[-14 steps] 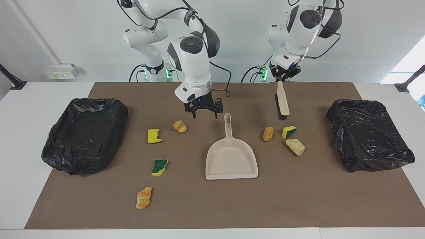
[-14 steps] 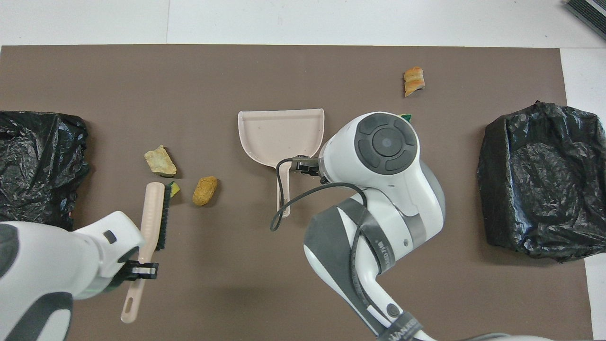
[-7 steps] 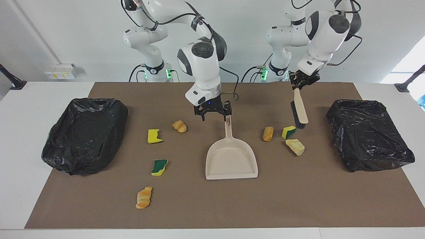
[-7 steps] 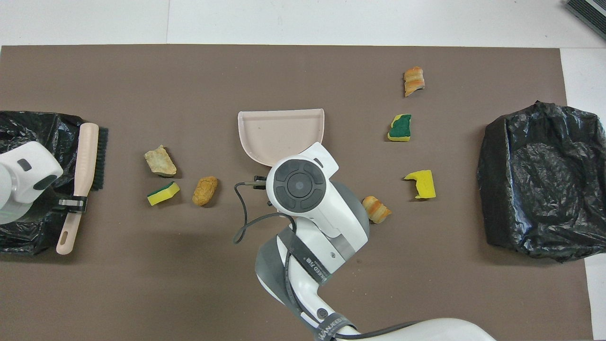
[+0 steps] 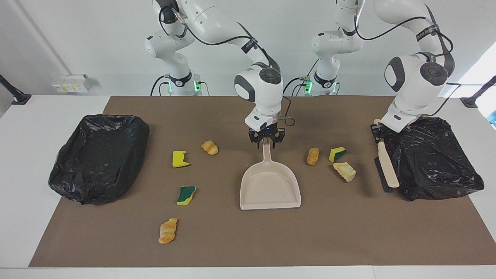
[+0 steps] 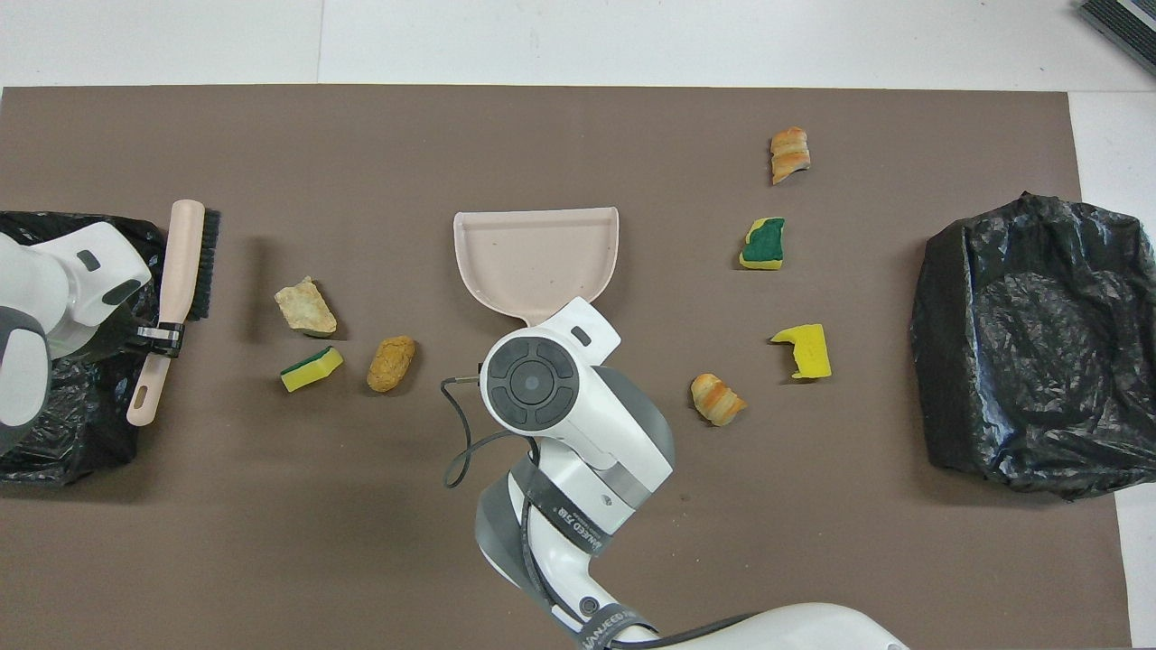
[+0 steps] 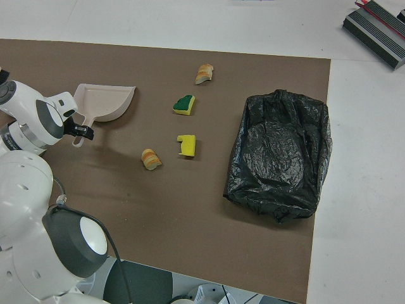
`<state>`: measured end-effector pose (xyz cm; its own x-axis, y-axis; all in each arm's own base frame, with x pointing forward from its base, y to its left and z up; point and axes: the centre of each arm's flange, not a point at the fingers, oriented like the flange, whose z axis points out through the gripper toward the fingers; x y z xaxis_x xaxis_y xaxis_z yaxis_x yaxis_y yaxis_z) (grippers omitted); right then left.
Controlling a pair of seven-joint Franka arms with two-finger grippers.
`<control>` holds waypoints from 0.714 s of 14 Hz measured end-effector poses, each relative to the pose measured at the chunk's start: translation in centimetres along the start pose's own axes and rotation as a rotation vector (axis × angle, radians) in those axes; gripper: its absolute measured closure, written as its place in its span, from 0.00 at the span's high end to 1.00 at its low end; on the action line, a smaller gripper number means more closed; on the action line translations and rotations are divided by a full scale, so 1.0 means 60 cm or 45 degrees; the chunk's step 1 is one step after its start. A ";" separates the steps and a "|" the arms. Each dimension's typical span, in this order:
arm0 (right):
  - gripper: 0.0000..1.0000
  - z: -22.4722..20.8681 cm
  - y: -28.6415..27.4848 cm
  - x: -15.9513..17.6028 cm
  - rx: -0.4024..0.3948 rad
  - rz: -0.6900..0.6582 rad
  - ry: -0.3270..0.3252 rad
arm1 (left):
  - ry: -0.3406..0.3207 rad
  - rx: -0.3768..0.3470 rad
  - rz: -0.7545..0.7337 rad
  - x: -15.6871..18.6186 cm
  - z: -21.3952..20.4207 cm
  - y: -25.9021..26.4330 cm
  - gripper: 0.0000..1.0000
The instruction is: Sweep and dump trash in bin
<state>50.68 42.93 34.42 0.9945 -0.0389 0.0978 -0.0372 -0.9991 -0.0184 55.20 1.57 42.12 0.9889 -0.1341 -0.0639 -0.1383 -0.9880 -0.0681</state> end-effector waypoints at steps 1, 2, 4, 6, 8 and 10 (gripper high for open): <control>0.57 0.002 0.001 -0.002 -0.004 -0.002 -0.002 | -0.008 -0.001 0.004 0.000 0.006 0.003 0.26; 0.46 0.002 0.000 -0.004 -0.006 -0.006 -0.003 | -0.020 -0.003 0.006 -0.003 0.013 0.009 0.26; 0.31 -0.004 -0.012 -0.015 -0.004 -0.025 -0.001 | -0.030 -0.003 -0.011 -0.007 0.035 0.041 0.26; 0.31 -0.021 -0.016 -0.018 0.009 -0.031 0.012 | -0.037 -0.001 -0.035 -0.014 0.061 0.085 0.26; 0.31 -0.050 -0.011 -0.013 0.027 -0.035 0.036 | -0.062 0.002 -0.033 -0.025 0.079 0.115 0.26; 0.31 -0.081 0.006 -0.006 0.016 -0.068 0.035 | -0.079 0.006 -0.031 -0.043 0.087 0.141 0.26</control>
<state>49.84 42.50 39.21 0.9919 0.0136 0.1262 0.0169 -0.9995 -0.0248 51.23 -6.03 36.53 0.9867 -0.1048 -0.1239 -0.1147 -0.9905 -0.0754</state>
